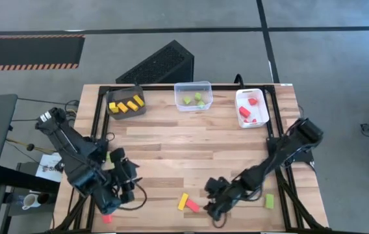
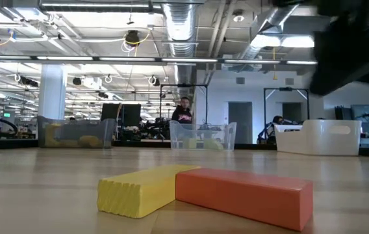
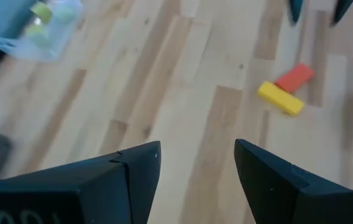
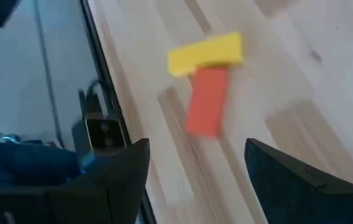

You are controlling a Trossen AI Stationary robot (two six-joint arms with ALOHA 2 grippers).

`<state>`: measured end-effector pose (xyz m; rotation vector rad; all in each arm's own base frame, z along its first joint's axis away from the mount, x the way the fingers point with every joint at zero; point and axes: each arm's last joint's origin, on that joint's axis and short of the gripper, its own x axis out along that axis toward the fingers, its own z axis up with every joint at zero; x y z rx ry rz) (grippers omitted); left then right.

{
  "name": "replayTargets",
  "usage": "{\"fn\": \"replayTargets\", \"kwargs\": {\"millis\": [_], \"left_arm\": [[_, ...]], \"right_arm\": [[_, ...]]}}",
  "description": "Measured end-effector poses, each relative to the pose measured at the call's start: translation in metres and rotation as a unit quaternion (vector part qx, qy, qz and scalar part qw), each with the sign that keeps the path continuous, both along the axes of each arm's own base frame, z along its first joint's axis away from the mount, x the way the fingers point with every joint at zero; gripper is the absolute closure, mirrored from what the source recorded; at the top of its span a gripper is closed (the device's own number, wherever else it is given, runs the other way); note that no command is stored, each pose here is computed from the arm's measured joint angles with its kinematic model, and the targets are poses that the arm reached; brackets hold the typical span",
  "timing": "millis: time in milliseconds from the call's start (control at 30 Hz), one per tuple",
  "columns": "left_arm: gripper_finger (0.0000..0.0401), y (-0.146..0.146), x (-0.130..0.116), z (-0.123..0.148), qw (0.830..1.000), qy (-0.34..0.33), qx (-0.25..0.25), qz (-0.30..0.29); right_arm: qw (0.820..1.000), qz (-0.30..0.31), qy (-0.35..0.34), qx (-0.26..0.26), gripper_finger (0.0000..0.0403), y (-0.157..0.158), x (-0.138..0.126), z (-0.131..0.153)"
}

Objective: Sort & place blocks by color
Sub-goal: Put the orange block into the white bin

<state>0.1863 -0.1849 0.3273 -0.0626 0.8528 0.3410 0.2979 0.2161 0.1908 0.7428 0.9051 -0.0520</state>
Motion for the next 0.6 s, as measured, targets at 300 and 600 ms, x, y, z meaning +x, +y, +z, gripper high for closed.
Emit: {"fn": "replayTargets", "kwargs": {"millis": [300,600], "left_arm": [[0.0208,-0.015,-0.007,-0.051,0.998,-0.043,-0.036,0.030],[0.0208,-0.003,-0.043,-0.046,0.985,-0.151,-0.064,0.042]], "right_arm": [[0.996,0.033,0.023,-0.079,0.0117,0.009,0.051,-0.020],[0.980,0.050,0.103,-0.164,0.0117,0.028,0.087,-0.024]]}}
